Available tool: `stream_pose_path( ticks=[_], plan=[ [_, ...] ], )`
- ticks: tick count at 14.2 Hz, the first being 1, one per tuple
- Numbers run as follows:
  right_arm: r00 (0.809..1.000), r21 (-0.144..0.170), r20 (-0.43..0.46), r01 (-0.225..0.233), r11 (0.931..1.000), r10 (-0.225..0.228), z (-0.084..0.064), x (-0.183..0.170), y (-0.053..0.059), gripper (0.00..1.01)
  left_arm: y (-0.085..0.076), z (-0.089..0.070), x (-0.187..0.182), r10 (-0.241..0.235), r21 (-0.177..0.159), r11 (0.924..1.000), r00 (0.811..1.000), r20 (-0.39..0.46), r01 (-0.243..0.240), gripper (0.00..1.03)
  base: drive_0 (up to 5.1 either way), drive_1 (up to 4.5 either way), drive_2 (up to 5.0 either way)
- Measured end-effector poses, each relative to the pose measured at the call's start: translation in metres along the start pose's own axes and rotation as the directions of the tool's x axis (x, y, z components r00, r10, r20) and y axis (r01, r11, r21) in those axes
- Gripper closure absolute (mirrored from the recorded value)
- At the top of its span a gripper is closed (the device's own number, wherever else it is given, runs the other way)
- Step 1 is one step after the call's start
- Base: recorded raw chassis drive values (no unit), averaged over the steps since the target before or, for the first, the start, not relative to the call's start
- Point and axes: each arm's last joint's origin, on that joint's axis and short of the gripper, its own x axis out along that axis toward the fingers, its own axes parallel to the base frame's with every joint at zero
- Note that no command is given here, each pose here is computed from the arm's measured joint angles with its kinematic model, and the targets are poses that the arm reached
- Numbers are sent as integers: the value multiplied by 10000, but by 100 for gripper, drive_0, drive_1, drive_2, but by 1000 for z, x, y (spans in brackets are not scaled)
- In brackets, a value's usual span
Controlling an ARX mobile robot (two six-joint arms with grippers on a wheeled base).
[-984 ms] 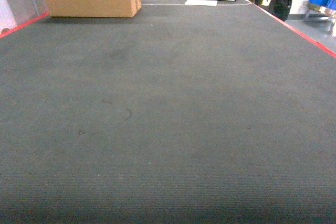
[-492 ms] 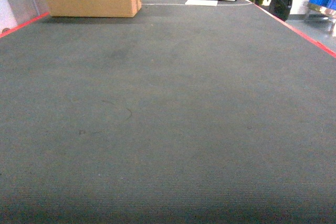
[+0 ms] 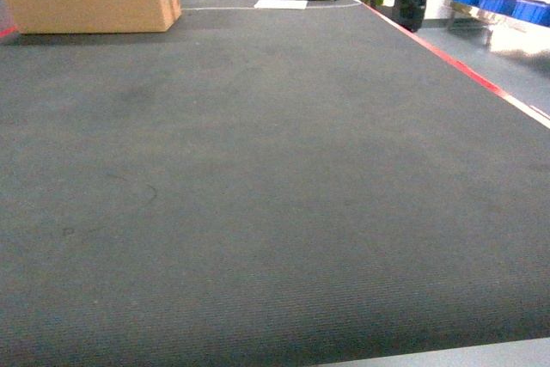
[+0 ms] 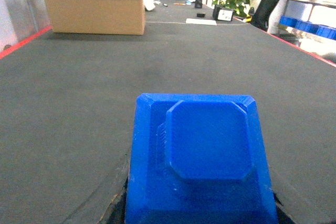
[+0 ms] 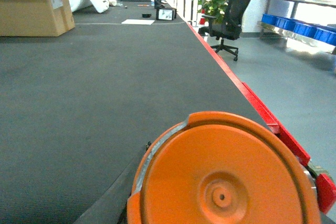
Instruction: Sort blue parts and orange caps into right shelf containers
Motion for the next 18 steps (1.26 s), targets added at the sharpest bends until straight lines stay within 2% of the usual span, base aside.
stream_pose_path(
  ticks=[18],
  plan=[
    [10000, 0, 0, 0, 10000, 0, 0, 0, 0, 57, 0, 0, 0, 4, 0, 10000, 10000, 0, -4, 59, -157, -157, -157]
  ],
)
